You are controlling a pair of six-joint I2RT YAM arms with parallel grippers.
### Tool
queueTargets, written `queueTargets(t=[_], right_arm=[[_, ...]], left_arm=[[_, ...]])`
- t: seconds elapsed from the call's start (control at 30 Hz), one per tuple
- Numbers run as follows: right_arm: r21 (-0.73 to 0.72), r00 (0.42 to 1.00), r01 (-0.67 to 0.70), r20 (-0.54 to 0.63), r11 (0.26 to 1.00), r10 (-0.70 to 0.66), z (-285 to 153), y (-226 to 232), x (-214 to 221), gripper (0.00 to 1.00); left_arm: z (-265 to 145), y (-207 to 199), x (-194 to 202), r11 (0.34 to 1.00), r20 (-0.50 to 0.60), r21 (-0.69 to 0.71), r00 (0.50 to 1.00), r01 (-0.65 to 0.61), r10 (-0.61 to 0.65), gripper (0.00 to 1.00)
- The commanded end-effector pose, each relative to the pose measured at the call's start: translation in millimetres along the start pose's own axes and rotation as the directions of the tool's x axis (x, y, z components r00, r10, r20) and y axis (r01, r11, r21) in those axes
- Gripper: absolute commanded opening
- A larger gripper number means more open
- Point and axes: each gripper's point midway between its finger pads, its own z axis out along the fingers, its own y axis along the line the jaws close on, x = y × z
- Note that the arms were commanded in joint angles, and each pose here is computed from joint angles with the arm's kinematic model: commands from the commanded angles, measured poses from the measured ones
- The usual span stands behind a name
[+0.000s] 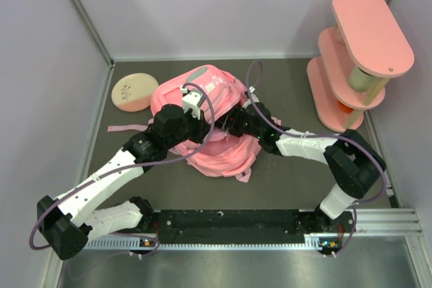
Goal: Pack the student bag
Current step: Place the stationery in the student bag.
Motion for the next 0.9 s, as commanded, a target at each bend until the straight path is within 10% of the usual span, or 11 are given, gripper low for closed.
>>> queueTargets(t=[0.0,0.6,0.73,0.87], right_arm=[[-0.069,0.997,0.076,-0.011,0.995,-0.077,-20.0,24.7,-2.7,0.50],[-0.175,1.000,0.005,-0.002,0.985,-0.005,-37.8,44.7,-2.3,0.61],[-0.180,1.000,-0.005,0.008,0.984,0.007,-31.9,45.3,-4.2,0.16],[-0.216,0.998,-0.024,0.058,0.976,0.037,-23.0,55.1,-17.1,0.10]], left_arm=[[-7.5,-24.3,-49.9,0.995,0.182,0.095,0.983,0.008,-0.025,0.00],[-6.1,-21.4,-45.0,0.997,0.166,0.083,0.986,0.002,-0.015,0.00],[-5.4,-22.5,-43.7,0.996,0.162,0.090,0.987,0.004,-0.018,0.00],[-5.1,-23.5,-43.5,0.995,0.163,0.096,0.986,0.005,-0.021,0.00]])
